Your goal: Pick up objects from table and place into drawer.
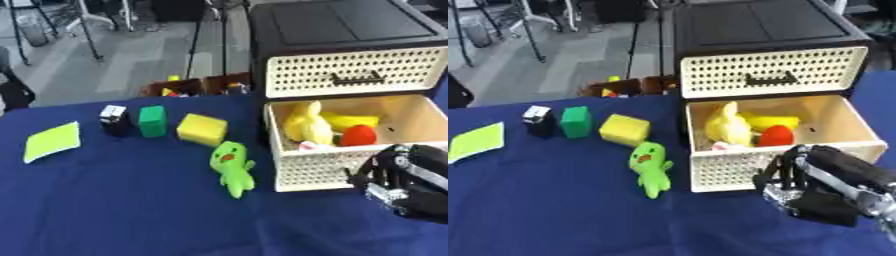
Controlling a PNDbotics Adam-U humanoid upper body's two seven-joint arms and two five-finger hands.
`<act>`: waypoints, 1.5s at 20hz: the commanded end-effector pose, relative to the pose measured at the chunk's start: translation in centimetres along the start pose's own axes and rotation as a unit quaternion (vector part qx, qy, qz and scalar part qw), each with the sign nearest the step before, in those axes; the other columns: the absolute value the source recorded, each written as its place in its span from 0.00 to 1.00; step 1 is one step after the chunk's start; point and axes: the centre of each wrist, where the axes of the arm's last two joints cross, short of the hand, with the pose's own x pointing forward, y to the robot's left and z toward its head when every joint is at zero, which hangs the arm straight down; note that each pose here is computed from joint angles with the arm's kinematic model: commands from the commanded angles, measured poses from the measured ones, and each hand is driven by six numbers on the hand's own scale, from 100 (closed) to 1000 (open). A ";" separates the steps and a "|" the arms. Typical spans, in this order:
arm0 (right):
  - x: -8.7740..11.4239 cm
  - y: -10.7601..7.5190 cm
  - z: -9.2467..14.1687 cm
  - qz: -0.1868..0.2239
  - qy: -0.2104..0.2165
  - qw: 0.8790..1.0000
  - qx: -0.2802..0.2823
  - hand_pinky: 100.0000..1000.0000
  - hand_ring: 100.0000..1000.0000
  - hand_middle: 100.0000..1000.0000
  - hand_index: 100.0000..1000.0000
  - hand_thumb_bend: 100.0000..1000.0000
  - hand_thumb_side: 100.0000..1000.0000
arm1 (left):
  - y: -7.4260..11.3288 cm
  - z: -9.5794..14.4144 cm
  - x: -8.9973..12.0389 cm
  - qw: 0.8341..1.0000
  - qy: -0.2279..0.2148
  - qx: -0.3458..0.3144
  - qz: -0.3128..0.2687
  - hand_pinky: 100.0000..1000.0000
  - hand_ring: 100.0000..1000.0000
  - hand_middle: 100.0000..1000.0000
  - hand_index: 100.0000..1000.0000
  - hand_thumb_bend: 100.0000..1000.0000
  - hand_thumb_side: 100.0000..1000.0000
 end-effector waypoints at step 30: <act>1.7 -4.5 -0.3 0.002 0.082 0.988 0.131 0.41 0.61 0.66 0.74 0.13 0.95 | -0.2 0.7 0.2 1.000 0.009 0.018 0.001 0.46 0.61 0.59 0.80 0.40 0.98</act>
